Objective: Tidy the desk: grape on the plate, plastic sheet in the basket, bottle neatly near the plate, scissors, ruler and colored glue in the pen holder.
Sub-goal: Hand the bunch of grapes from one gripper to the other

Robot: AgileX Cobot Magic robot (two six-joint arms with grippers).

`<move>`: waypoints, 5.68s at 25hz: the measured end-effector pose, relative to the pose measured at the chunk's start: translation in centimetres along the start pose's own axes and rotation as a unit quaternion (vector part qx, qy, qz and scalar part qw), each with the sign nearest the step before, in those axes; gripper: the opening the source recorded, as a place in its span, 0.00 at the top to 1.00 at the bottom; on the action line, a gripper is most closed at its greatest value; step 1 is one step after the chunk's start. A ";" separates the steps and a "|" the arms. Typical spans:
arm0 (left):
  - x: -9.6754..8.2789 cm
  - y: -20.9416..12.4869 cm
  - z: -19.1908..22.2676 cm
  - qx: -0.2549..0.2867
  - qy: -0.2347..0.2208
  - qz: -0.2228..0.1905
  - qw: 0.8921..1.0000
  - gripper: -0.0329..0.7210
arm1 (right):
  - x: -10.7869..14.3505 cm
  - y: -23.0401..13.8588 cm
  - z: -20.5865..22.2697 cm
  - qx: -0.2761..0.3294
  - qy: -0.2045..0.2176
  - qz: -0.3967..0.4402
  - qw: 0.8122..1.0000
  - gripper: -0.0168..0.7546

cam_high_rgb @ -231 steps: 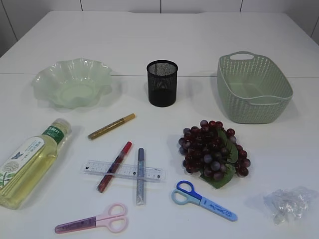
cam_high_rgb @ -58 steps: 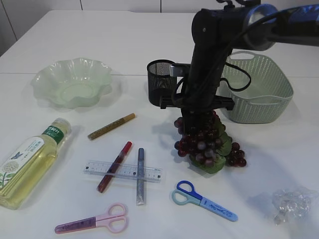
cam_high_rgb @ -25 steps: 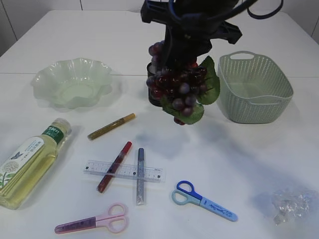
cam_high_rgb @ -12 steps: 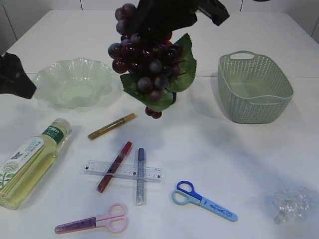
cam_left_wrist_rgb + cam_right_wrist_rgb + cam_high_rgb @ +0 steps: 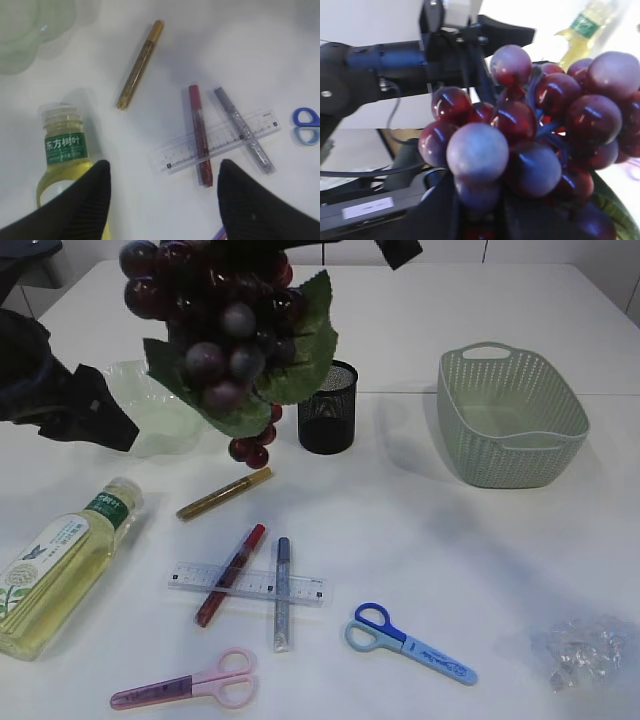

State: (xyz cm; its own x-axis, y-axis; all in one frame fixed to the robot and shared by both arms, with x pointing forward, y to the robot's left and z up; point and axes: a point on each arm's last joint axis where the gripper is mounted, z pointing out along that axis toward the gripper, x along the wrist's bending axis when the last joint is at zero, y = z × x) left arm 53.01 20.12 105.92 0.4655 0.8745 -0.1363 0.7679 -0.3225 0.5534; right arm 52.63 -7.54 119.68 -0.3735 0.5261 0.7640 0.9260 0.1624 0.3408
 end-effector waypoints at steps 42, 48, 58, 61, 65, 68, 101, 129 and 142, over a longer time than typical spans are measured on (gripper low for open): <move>-5.8 3.4 0.1 -0.213 -0.219 0.139 0.942 0.21 | -0.4 3.5 -5.3 -0.072 0.246 0.117 0.960 0.81; -6.0 4.1 -0.3 -0.259 -0.225 0.130 0.930 0.21 | -0.2 3.5 -5.4 -0.073 0.258 0.115 0.957 0.81; -6.9 5.0 -1.5 -0.329 -0.276 0.120 0.895 0.21 | -0.2 3.5 -5.4 -0.075 0.257 0.112 0.957 0.81; -6.9 5.3 -1.8 -0.346 -0.283 0.111 0.888 0.19 | -0.2 3.5 -5.4 -0.076 0.258 0.110 0.957 0.81; -7.1 5.4 -2.1 -0.359 -0.293 0.119 0.878 0.18 | -0.2 3.5 -5.5 -0.076 0.261 0.108 0.956 0.81; -7.4 5.7 -2.4 -0.365 -0.296 0.128 0.873 0.18 | -0.1 3.5 -5.5 -0.076 0.264 0.108 0.955 0.81; -8.9 9.3 -1.4 -0.391 -0.237 0.154 0.876 0.75 | 0.1 3.7 -5.7 -0.084 0.282 0.106 0.950 0.81; -8.9 9.3 -1.6 -0.394 -0.238 0.153 0.875 0.84 | 0.2 3.7 -5.7 -0.085 0.284 0.107 0.949 0.55; -8.9 9.3 -2.0 -0.397 -0.231 0.151 0.875 0.85 | 0.3 3.8 -5.9 -0.085 0.295 0.110 0.945 0.35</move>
State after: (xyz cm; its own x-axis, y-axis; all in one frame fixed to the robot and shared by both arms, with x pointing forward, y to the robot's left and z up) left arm 55.18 10.08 113.88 0.8637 0.4935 -0.1024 0.1175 0.0004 0.9931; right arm 55.66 -11.65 124.41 -0.1849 -0.0339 0.9822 0.9813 -0.0601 0.1827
